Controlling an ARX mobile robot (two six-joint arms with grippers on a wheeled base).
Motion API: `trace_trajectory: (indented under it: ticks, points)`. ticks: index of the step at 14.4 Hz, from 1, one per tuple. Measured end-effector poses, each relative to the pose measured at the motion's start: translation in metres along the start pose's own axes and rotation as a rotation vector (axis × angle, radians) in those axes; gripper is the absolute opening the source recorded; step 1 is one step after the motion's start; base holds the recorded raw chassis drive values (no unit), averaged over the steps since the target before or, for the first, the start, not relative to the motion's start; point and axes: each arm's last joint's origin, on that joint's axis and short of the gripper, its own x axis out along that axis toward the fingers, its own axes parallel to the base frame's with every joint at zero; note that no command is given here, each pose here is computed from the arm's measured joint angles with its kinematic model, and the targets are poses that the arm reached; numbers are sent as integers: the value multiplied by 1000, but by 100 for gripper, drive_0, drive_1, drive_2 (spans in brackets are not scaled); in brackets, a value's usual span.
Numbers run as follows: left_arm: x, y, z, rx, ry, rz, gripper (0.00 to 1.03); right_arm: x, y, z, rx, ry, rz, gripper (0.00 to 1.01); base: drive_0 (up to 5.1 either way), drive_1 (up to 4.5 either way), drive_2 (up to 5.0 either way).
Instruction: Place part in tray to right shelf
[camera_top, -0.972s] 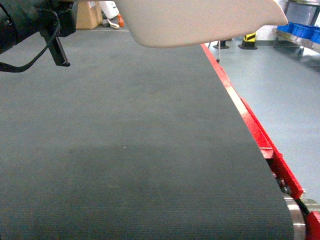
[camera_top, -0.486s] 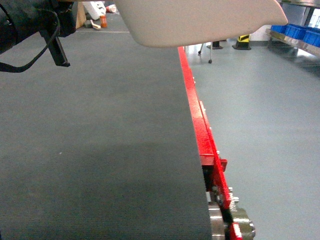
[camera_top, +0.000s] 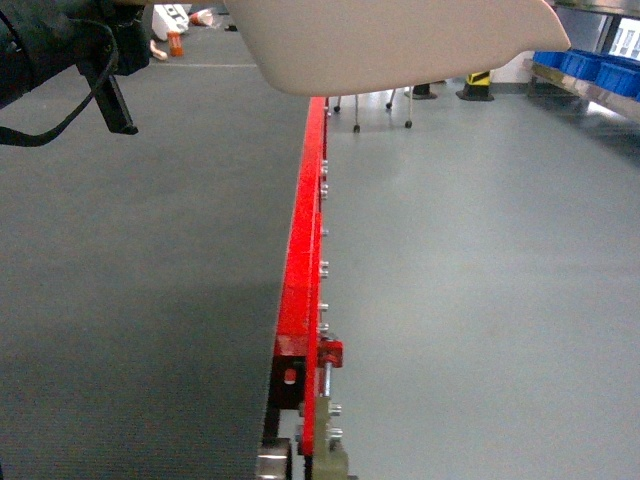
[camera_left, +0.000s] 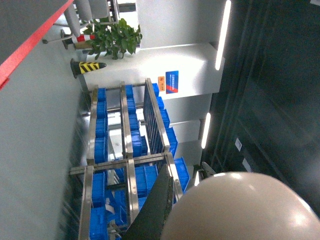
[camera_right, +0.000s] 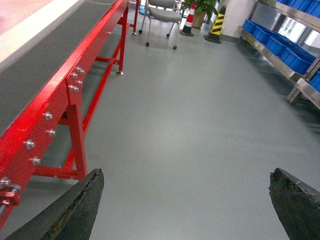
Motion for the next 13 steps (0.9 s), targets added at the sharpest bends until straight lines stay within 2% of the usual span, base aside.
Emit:
trace_trajectory:
  ticks: [13]
  points:
    - [0, 0, 0, 0, 1, 0, 13, 0, 0, 0, 1, 0, -4, 98, 500, -243, -243]
